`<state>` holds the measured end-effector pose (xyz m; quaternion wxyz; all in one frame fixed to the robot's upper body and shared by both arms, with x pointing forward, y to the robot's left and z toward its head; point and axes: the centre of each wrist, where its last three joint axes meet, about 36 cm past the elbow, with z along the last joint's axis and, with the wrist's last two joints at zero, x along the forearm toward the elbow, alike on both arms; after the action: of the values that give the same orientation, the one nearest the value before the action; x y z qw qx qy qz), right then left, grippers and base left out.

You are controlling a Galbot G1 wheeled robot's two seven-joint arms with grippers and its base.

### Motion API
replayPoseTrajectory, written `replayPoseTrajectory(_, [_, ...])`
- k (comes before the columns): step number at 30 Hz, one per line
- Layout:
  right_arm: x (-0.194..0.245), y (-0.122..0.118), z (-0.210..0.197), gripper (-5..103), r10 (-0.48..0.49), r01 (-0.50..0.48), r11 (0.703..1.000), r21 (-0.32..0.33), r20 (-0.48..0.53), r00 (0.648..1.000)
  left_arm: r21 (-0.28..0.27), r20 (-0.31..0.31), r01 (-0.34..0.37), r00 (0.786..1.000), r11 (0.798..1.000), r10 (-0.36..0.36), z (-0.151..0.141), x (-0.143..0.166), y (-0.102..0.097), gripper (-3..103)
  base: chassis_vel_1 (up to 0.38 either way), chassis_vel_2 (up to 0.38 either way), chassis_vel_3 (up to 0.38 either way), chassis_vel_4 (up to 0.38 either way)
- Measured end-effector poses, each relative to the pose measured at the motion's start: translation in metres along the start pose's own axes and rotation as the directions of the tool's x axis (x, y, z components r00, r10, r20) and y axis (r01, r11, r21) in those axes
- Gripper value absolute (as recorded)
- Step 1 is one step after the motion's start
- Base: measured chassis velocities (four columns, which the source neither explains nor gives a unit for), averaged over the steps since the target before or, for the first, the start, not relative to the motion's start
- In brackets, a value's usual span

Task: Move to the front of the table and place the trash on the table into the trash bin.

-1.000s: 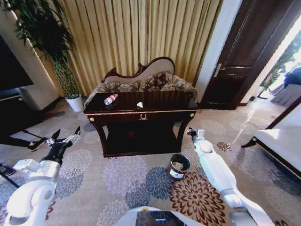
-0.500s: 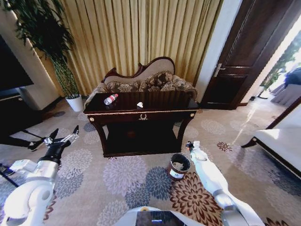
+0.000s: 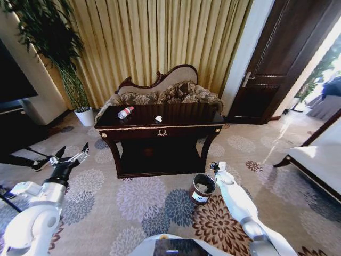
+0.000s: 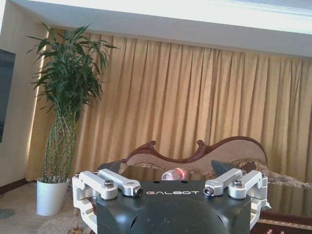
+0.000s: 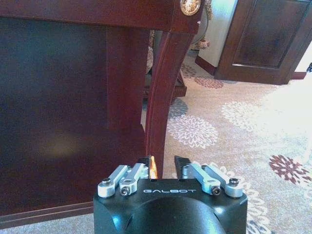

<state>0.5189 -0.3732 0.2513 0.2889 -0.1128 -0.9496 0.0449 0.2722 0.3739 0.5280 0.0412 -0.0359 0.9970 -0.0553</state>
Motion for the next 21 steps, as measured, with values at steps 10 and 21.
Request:
replayPoseTrajectory(10, [0.0025,-0.0015,0.0034,58,0.004,-0.004,1.0,0.003,-0.001,1.0,0.002,-0.002,-0.008,1.0,1.0,0.008,0.0008,-0.0007,-0.0007,100,0.0,0.0,0.0,0.0])
replayPoseTrajectory(21, [0.0027,0.0021,0.0008,99,0.0,0.0,1.0,0.01,0.009,1.0,0.001,-0.005,-0.008,1.0,1.0,0.008,0.0017,-0.0015,0.0006,100,0.0,0.0,0.0,0.0])
